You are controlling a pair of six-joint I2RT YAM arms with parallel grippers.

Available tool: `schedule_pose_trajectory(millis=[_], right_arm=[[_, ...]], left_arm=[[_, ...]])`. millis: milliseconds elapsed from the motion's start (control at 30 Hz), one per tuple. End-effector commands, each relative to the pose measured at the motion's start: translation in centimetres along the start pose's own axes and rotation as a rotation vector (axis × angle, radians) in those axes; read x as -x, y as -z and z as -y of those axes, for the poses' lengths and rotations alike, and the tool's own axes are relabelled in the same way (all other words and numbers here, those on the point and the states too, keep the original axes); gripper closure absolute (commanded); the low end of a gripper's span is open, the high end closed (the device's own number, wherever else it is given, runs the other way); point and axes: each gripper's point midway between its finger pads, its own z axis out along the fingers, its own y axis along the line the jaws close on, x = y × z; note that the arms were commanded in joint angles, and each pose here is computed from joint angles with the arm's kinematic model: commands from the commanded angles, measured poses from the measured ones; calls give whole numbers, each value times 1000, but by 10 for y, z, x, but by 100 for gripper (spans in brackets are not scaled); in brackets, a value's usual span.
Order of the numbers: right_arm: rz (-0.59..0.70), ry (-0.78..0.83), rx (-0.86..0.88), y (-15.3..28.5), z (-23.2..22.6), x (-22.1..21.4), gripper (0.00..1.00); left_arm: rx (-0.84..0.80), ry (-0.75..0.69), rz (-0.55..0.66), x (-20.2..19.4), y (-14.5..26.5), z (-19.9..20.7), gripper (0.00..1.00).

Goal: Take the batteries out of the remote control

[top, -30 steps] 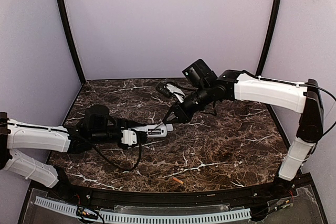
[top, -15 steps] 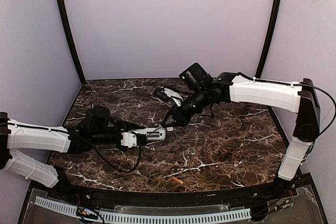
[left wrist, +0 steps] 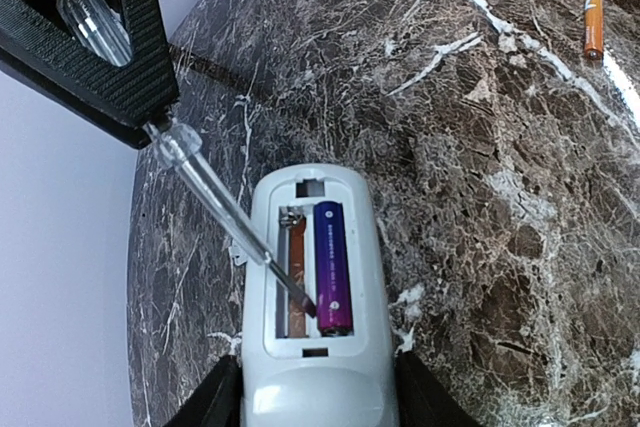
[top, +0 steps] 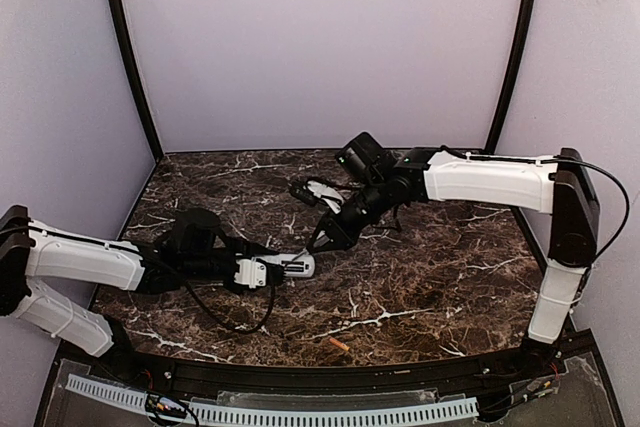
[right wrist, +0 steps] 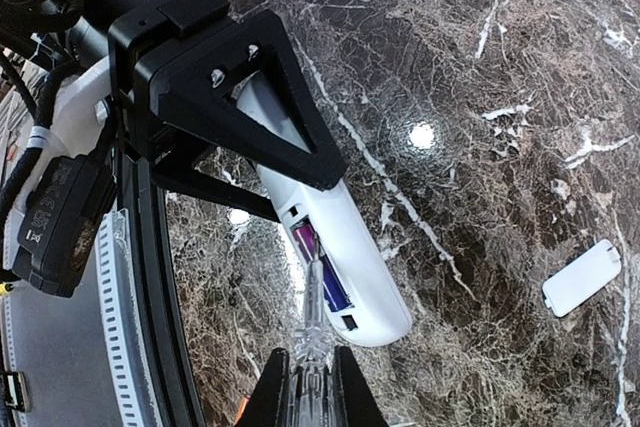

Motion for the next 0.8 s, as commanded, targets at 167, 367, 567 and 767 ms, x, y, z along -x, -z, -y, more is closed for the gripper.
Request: schedule_pose_trajectory(millis=[167, 367, 567, 767], right_arm=[[-78, -13, 52, -27, 0, -29, 100], [-91, -18, 73, -35, 1, -36, 100], [-102, -20, 88, -41, 3, -40, 100], [-113, -26, 99, -47, 5, -44, 100]], left_arm=[[30, -20, 24, 5, -6, -6, 100], [8, -16, 9, 0, -11, -1, 100], [-6, -17, -19, -7, -15, 4, 100], [-14, -23, -35, -11, -17, 5, 100]])
